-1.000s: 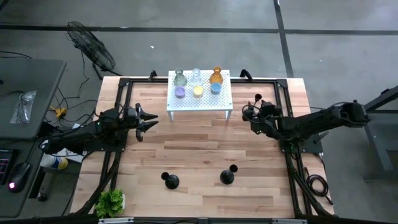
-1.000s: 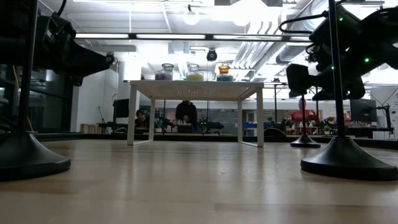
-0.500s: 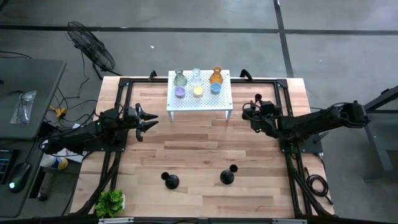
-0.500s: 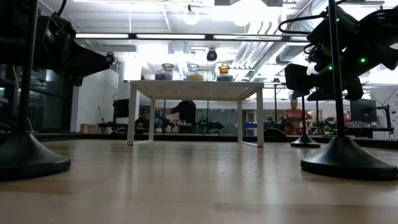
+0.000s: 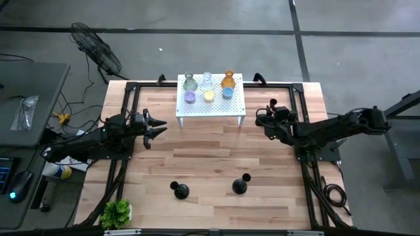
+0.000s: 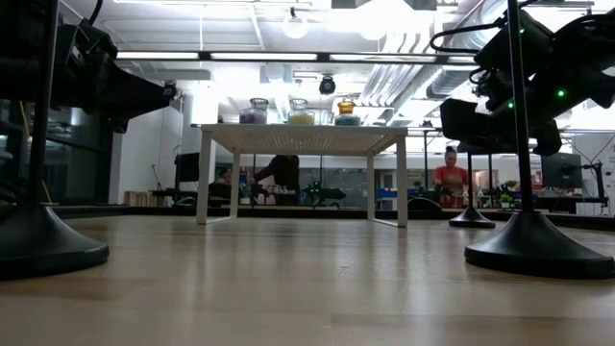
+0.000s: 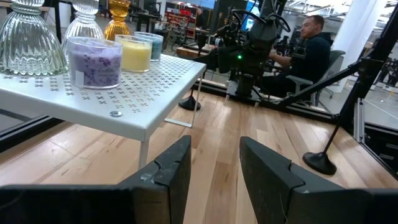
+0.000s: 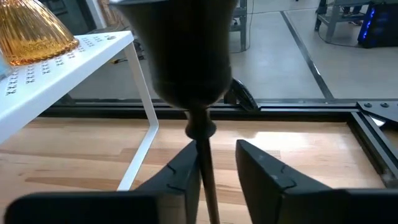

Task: Pick & Place candle stick holders
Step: Put the top right black candle holder on the shelf

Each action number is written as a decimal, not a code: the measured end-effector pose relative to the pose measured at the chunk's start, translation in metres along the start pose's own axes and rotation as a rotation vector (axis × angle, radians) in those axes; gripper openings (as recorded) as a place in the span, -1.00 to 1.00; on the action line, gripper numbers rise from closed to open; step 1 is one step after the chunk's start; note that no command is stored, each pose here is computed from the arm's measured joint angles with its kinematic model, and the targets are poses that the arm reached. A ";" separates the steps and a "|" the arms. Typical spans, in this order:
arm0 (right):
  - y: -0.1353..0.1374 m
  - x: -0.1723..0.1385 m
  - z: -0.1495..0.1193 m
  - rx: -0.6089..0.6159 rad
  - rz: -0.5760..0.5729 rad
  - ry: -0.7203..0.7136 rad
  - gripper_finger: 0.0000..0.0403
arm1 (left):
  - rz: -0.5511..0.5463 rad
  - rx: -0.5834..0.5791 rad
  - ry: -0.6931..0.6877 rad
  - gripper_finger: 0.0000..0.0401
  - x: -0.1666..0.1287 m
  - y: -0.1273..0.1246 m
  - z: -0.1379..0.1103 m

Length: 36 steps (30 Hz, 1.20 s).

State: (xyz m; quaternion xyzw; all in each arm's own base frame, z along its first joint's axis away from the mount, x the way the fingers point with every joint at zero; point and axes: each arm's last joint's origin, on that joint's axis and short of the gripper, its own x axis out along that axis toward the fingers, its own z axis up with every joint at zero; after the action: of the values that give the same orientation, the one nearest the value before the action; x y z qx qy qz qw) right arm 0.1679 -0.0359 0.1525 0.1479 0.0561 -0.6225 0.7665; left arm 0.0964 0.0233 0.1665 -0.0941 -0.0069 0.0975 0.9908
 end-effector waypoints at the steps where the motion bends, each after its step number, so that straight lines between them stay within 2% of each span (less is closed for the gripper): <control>1: 0.000 0.000 0.000 0.000 0.000 0.000 -0.58 | 0.000 0.000 0.000 -0.33 0.000 0.000 0.000; 13: 0.000 0.000 -0.001 -0.009 0.013 0.019 -0.95 | 0.000 0.000 0.000 -0.33 0.000 0.000 0.000; 24: 0.004 -0.001 0.002 -0.055 0.085 0.085 -0.97 | 0.000 0.000 0.000 -0.33 0.000 0.000 0.000; 36: 0.027 -0.008 0.030 -0.108 0.205 0.101 -0.98 | 0.000 0.000 0.000 -0.33 0.000 0.000 0.000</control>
State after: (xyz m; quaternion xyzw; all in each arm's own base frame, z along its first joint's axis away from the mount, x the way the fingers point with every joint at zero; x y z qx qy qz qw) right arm 0.1891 -0.0325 0.1878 0.1425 0.1125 -0.5287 0.8292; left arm 0.0964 0.0233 0.1666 -0.0941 -0.0070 0.0973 0.9908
